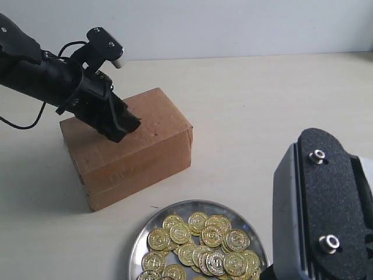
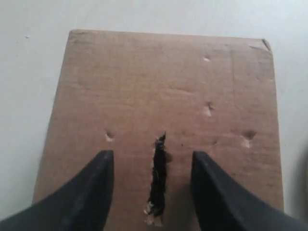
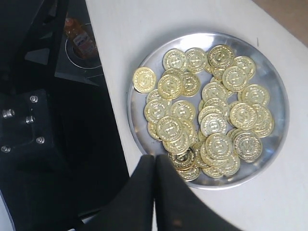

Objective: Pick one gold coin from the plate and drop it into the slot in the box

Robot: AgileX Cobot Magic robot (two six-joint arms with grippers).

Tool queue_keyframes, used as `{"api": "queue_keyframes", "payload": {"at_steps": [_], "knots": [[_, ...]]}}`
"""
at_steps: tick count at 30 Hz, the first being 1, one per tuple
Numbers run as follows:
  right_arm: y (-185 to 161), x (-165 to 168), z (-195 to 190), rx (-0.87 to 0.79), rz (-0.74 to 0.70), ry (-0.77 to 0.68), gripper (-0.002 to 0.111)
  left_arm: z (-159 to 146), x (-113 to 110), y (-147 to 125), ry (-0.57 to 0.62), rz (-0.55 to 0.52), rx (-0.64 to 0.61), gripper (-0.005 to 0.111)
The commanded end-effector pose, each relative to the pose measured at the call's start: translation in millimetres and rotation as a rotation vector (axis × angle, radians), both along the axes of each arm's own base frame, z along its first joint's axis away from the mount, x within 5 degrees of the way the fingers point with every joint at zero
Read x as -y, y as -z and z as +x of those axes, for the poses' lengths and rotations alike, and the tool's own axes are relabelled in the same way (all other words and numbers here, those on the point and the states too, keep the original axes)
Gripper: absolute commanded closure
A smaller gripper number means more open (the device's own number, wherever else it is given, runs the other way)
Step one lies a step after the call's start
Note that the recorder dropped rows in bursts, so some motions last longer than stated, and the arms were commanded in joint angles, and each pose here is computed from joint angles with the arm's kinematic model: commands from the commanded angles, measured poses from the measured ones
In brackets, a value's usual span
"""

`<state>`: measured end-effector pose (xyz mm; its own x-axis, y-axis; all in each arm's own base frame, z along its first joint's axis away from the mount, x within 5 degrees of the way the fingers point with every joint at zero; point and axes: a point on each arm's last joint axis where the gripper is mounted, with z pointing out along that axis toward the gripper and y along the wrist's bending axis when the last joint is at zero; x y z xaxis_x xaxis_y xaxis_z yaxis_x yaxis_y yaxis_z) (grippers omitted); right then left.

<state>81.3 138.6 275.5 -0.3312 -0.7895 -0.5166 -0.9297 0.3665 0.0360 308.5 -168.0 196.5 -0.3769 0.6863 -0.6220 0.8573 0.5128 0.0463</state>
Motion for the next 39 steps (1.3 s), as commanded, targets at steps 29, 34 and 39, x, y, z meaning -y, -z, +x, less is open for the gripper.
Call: {"api": "queue_keyframes", "payload": {"at_steps": [29,34,39], "knots": [[-35,9,61,0.457,0.329,0.477,0.108,-204,-87,-186,0.015,-0.207,0.423,0.107],[-60,31,48,0.497,0.499,0.538,0.108,-215,-93,-190,0.012,-0.209,0.471,0.107],[-93,97,26,0.707,0.652,0.822,0.108,-253,-119,-181,-0.126,-0.231,0.59,0.107]]}}
